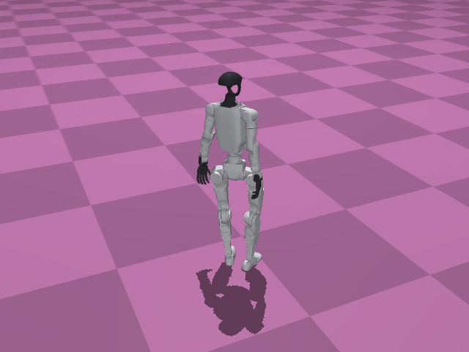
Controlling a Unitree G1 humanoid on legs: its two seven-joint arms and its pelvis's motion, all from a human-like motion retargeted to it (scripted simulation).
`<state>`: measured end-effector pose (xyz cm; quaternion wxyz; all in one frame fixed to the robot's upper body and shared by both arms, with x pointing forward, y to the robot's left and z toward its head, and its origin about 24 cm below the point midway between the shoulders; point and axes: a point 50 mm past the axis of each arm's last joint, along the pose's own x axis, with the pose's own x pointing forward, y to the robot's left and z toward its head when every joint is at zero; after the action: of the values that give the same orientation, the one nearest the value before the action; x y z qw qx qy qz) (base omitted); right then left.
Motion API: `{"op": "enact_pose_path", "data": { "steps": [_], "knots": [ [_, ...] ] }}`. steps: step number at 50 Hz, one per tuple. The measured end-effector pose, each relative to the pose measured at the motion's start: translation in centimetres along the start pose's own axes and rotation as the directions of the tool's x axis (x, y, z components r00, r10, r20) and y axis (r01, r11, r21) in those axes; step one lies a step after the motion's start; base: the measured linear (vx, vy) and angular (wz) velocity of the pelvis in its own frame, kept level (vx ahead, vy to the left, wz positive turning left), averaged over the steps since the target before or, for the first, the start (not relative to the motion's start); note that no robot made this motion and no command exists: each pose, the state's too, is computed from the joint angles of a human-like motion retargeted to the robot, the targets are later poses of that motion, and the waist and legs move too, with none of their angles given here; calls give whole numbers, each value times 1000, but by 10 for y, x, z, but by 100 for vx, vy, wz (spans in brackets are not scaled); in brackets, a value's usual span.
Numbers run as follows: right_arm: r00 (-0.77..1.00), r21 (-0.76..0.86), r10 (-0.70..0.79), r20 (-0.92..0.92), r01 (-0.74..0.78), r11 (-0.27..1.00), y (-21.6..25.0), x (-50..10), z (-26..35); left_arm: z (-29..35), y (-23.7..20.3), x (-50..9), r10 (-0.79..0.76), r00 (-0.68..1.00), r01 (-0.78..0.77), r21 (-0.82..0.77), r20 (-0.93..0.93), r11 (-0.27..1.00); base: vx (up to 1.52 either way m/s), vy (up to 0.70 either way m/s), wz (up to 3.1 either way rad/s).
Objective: Kungfu
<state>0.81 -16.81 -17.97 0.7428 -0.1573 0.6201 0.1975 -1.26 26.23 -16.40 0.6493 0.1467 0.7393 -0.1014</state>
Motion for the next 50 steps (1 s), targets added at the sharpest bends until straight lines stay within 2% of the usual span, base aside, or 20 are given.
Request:
{"op": "enact_pose_path", "data": {
  "steps": [7, 16, 23, 27, 29, 32, 36, 42, 47, 50],
  "knots": [
    [998, -109, 53, -35, -56, 992, -6, -3, -9, 3, 4, -1, -32, 999, 34, -46, 26, 998, -21, -20, -36],
    [992, -258, 50, -120, -80, 963, -30, -6, -10, 1, -24, 4, -114, 992, 121, -120, 59, 985, -29, -30, -137],
    [978, -563, 73, -194, -172, 809, -75, -16, 3, -17, -38, 6, -126, 992, 127, -67, 21, 990, -37, -50, -194],
    [980, -660, 75, -187, -182, 729, -87, -18, 19, -33, -34, 5, -83, 997, 83, -21, -4, 996, -32, -74, -141],
    [985, -663, 48, -168, -149, 734, -90, -18, 21, -37, -32, 4, -41, 999, 41, 17, -30, 999, -26, -78, -82],
    [989, -619, -20, -145, -75, 781, -93, -17, 19, -27, -36, 7, 42, 999, -42, 2, -19, 999, -34, -75, -82],
    [983, -507, -84, -164, -11, 862, -87, -11, 20, -10, -37, 7, 175, 980, -159, -151, 96, 976, -19, -56, -114],
    [981, -104, -5, -194, -16, 994, -59, -8, -3, 0, -39, 7, 275, 954, -250, -187, 121, 950, 4, -42, -122],
    [984, 206, 71, -165, -36, 978, -33, -6, -17, -7, -49, 8, 243, 964, -215, -217, 111, 952, 25, -41, -201],
    [986, 337, 89, -138, -37, 941, -16, -5, -24, -18, -54, 8, 206, 975, -183, -233, 77, 955, 32, -35, -116]
  ]
}}
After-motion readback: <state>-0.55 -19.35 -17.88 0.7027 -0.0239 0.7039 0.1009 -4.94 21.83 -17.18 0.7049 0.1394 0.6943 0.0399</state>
